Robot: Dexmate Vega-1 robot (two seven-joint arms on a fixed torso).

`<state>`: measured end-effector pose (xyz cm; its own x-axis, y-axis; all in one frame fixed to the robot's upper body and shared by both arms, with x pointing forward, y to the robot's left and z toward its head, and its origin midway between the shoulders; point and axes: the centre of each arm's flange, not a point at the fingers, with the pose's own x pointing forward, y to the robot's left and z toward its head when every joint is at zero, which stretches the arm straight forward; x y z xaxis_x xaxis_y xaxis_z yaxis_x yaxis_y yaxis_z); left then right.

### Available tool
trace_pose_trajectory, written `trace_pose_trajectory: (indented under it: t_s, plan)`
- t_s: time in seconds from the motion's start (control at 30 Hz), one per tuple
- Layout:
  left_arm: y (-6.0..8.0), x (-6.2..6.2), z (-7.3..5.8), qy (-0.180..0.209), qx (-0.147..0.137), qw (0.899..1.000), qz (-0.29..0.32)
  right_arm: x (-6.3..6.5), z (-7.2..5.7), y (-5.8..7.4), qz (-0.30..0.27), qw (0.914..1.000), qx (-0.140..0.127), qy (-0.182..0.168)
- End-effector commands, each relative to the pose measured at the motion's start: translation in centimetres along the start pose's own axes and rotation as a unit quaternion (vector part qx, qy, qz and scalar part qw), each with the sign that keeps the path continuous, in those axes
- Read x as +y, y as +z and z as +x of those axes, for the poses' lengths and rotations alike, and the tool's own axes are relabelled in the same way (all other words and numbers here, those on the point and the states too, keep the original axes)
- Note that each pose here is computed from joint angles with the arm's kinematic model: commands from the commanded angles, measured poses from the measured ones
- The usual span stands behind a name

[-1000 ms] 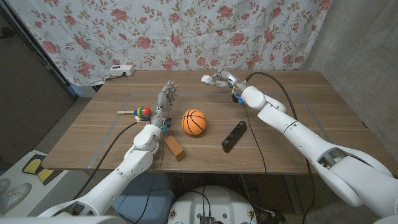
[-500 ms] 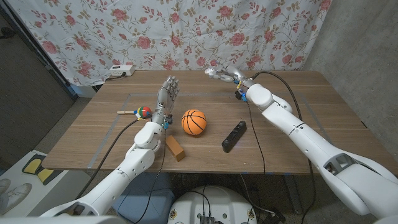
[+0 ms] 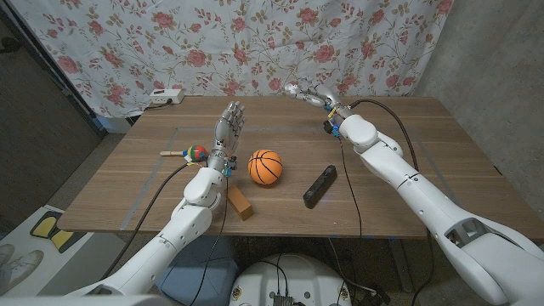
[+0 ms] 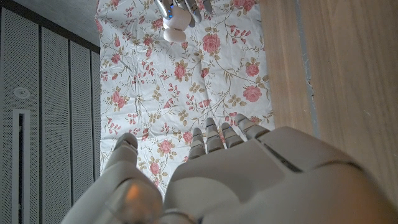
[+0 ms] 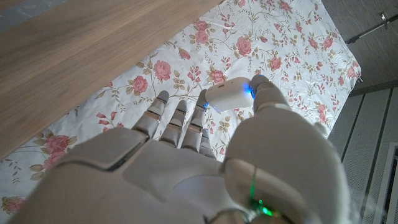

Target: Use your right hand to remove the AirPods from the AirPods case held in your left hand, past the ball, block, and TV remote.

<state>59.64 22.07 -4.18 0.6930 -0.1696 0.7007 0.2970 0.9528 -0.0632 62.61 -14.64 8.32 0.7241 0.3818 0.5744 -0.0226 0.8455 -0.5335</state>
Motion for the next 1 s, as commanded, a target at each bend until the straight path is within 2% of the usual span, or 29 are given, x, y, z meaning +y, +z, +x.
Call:
trace_pose_trajectory:
  t_s: [0.03, 0.1, 0.17, 0.3, 0.33, 0.47, 0.83, 1.0]
  plan:
    - [1.7, -0.8, -1.0, 0.025, -0.017, 0.999, 0.041, -0.2, -1.1, 0.2, 0.079, 0.9965, -0.007, -0.025]
    - [1.9, -0.8, -1.0, 0.027, -0.018, 0.998, 0.048, -0.3, -1.2, 0.2, 0.087, 0.9958, -0.007, -0.027]
    - [2.3, -0.8, -1.1, 0.047, -0.025, 0.997, 0.054, -0.4, -1.6, 0.2, 0.109, 0.9936, -0.006, -0.029]
    - [2.8, -1.0, -1.1, 0.072, -0.013, 0.995, 0.063, -0.4, -2.1, 0.4, 0.127, 0.9913, -0.011, -0.031]
    - [2.7, -0.9, -1.0, 0.058, -0.022, 0.997, 0.056, -0.4, -2.2, 0.5, 0.127, 0.9912, -0.012, -0.033]
    - [2.7, -1.1, -1.0, 0.052, -0.021, 0.997, 0.051, -0.1, -2.5, 0.7, 0.133, 0.9904, -0.013, -0.034]
    - [3.1, -1.3, -1.4, 0.051, -0.029, 0.997, 0.057, -0.1, -3.0, 1.4, 0.14, 0.9886, -0.017, -0.052]
    - [3.4, -1.5, -1.4, 0.049, -0.03, 0.996, 0.07, 0.2, -3.0, 1.6, 0.146, 0.9879, -0.019, -0.049]
